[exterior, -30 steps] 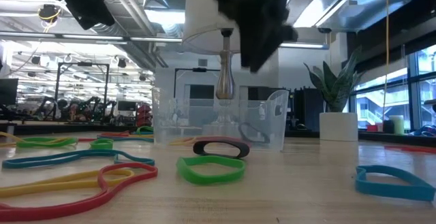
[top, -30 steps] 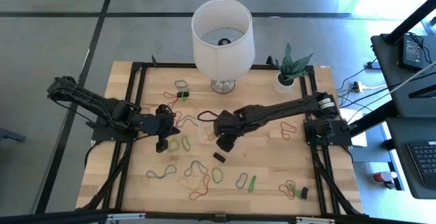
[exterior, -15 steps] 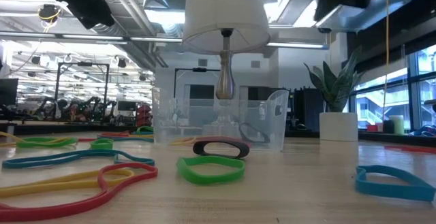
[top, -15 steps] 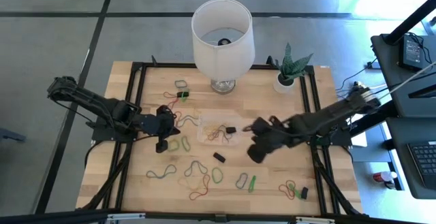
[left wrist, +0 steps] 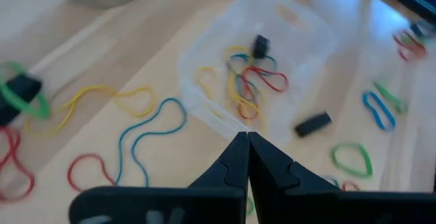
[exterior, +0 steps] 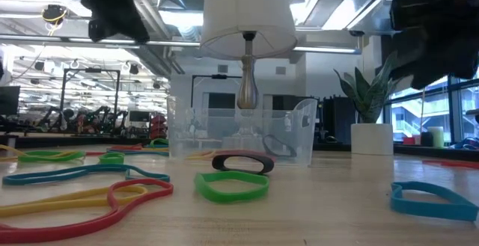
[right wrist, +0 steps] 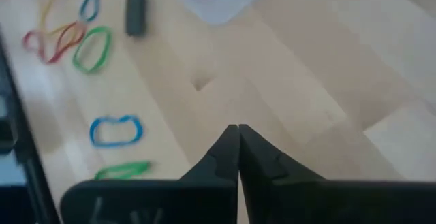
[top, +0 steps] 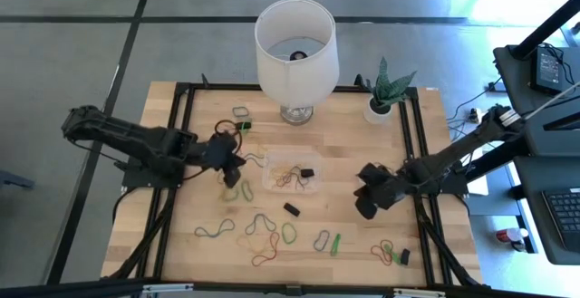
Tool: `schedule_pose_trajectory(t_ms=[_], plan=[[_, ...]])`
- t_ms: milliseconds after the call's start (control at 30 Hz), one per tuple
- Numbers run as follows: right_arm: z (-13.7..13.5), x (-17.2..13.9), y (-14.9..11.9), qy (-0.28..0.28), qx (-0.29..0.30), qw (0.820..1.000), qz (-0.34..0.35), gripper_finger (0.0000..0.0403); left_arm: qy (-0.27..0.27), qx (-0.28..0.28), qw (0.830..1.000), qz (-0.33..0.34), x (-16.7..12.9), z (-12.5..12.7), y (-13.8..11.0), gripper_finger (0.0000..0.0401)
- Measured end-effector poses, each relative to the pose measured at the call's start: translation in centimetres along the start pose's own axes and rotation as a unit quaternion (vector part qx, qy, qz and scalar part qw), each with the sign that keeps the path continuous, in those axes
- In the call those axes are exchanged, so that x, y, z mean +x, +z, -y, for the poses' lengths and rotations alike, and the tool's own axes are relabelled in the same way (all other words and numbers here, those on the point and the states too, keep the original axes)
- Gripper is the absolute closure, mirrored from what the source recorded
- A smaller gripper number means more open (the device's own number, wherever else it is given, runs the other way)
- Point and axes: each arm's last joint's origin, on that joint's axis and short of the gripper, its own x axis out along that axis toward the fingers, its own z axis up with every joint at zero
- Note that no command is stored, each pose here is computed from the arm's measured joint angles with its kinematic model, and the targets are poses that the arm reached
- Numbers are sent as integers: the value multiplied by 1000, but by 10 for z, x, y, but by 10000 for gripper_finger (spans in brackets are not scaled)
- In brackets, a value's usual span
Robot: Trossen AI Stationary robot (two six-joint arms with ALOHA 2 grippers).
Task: Pick and place rubber bands into bin
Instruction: Put the red rubber band into the container
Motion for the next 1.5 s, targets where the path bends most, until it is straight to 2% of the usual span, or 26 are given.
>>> schedule_pose_trajectory(t_ms=[133,333,433,733,833,933,1033,1167,1367,1500], plan=[[14,-1,-8,46,-39,998,-2,398,26,-49,998,-3,9,-10,8,398],[35,-5,-17,83,-74,994,3,399,73,-62,995,0,22,-21,15,398],[44,-6,-21,92,-77,993,4,400,104,-57,993,16,27,-27,19,397],[54,-11,-25,113,-70,991,16,398,165,-98,981,17,38,-51,31,397],[54,-11,-24,115,-78,990,19,398,191,-117,975,-2,45,-65,34,397],[55,-11,-24,113,-75,991,21,397,188,-122,973,-50,59,-78,37,395],[56,-10,-21,107,-70,991,26,397,195,-138,966,-97,76,-94,37,379],[59,-9,-16,96,-69,992,37,397,226,-171,950,-135,95,-117,36,336],[67,-6,-5,70,-69,993,58,397,268,-208,927,-161,109,-145,35,274],[73,-4,3,50,-57,994,73,397,294,-224,913,-174,117,-160,32,258]])
